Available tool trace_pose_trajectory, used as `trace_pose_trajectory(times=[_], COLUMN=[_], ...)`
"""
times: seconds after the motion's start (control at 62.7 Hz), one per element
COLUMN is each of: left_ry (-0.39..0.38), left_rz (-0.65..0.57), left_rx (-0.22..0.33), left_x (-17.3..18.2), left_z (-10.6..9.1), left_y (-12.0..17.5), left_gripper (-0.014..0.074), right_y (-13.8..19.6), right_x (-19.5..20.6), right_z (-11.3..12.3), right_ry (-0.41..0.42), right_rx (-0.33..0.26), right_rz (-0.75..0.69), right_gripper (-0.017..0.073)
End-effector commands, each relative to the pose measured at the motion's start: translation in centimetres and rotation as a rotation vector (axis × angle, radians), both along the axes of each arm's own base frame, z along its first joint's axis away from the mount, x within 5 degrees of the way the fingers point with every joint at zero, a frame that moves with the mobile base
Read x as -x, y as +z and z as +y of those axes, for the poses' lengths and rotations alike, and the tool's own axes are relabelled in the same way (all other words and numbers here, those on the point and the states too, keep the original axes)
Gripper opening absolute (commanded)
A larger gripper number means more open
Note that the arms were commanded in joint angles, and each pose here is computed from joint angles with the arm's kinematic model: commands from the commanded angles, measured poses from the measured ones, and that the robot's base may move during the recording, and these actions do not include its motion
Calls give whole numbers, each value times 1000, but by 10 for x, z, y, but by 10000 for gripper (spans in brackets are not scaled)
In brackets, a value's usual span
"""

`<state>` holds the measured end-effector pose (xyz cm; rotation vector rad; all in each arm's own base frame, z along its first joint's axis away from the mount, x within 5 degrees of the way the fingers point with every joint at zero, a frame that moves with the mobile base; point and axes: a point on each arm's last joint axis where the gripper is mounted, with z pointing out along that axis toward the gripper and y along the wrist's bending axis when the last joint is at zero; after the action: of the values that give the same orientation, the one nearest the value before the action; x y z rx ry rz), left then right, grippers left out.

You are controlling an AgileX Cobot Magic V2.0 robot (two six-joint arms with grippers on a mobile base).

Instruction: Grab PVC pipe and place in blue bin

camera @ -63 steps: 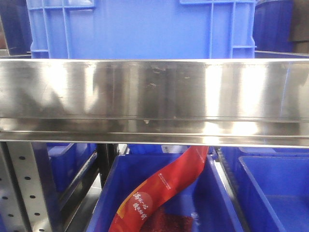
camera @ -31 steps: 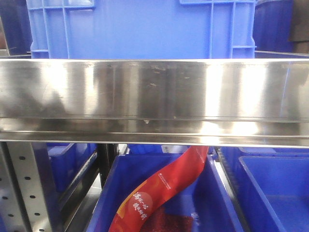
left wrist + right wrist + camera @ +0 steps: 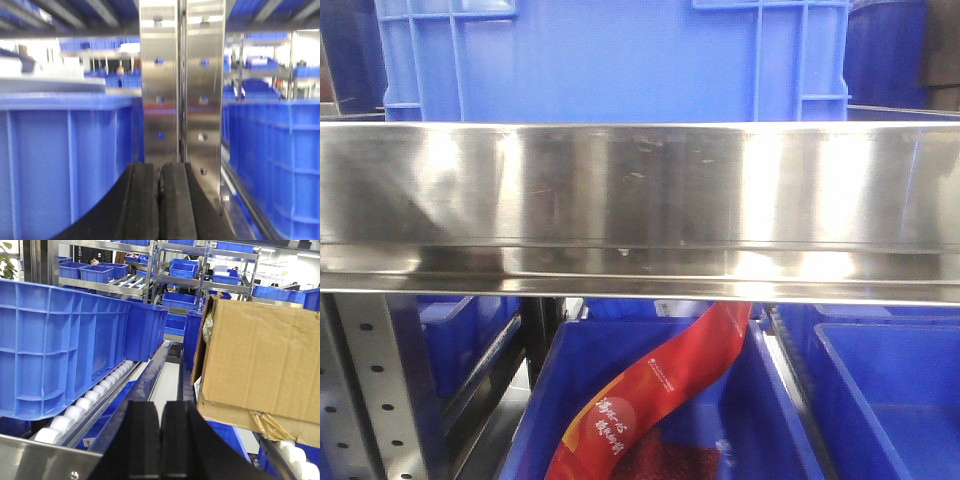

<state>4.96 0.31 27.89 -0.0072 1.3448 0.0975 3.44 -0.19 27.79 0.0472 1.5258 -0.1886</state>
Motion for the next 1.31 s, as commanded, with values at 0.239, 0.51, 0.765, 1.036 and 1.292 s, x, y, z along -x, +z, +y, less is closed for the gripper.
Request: trace_pose_trajectory(times=[0.239, 0.51, 0.765, 1.036, 1.292], left_ry=[1, 3, 5, 11, 9], left_rz=[-36, -12, 48, 98, 102], left_rx=[11, 8, 5, -32, -25], left_x=[5, 2, -3, -6, -6], left_z=[0, 0, 1, 1, 1], left_y=[-14, -25, -46, -62, -62], left_gripper=[-111, -111, -111, -111, -111], right_y=[2, 2, 2, 2, 2], right_x=[1, 1, 1, 1, 1], right_z=[-1, -1, -1, -1, -1], right_ry=[-10, -10, -10, -10, -10], right_rx=[10, 9, 9, 9, 9], right_rz=[-25, -23, -23, -23, -23], right_gripper=[-163, -163, -163, -163, -163])
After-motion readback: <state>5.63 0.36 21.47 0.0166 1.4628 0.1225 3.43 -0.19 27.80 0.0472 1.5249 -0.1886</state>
